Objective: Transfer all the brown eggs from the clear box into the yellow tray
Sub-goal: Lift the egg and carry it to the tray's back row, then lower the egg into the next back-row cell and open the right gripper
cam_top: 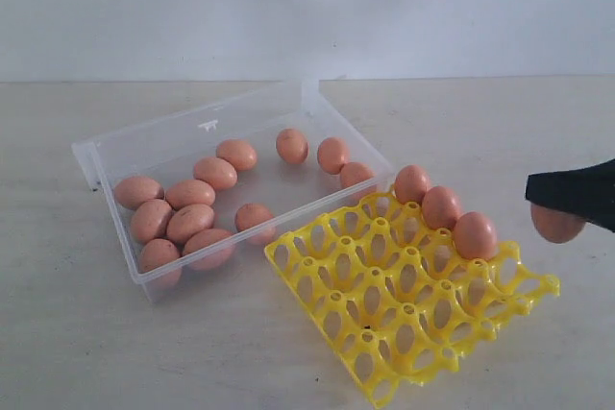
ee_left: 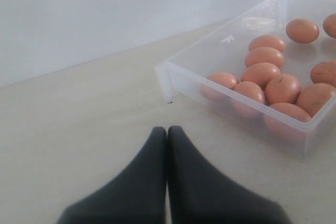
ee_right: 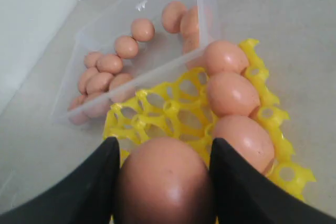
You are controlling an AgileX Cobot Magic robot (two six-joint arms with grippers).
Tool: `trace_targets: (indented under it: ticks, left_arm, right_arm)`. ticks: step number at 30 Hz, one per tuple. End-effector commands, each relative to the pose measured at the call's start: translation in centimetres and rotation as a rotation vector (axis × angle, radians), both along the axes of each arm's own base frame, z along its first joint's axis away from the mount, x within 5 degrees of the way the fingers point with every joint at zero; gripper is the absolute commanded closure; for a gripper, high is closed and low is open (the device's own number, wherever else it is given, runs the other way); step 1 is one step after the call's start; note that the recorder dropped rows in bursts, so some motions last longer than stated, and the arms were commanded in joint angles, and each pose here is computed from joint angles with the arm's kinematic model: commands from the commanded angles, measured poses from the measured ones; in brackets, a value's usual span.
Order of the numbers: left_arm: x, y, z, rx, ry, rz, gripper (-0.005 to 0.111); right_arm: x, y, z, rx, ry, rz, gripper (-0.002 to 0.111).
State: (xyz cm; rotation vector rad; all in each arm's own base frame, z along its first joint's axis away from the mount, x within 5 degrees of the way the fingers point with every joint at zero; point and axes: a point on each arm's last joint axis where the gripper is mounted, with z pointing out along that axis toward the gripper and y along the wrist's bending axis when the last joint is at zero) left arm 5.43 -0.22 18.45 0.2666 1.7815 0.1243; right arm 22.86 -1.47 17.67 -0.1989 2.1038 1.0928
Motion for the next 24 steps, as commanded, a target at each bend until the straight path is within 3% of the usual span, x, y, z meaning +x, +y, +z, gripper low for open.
trace_targets:
  ticks: [1, 4, 9, 24]
  left_arm:
    - [0.0, 0.0, 0.1, -0.008, -0.010, -0.001, 0.111]
    - [0.0, 0.0, 0.1, -0.008, -0.010, -0.001, 0.111]
    - [0.0, 0.0, 0.1, -0.008, -0.010, -0.001, 0.111]
    - [0.0, 0.0, 0.1, -0.008, -0.010, -0.001, 0.111]
  right_arm:
    - [0.9, 2.2, -2.1, -0.129, -0.053, 0.119, 0.109]
    - [1.6, 3.1, -3.4, -0.326, -0.043, 0.105, 0.109]
    - [2.0, 2.4, -3.9, -0.436, -0.048, 0.046, 0.109]
    - [2.5, 2.6, -4.7, -0.388, -0.077, 0.053, 0.109]
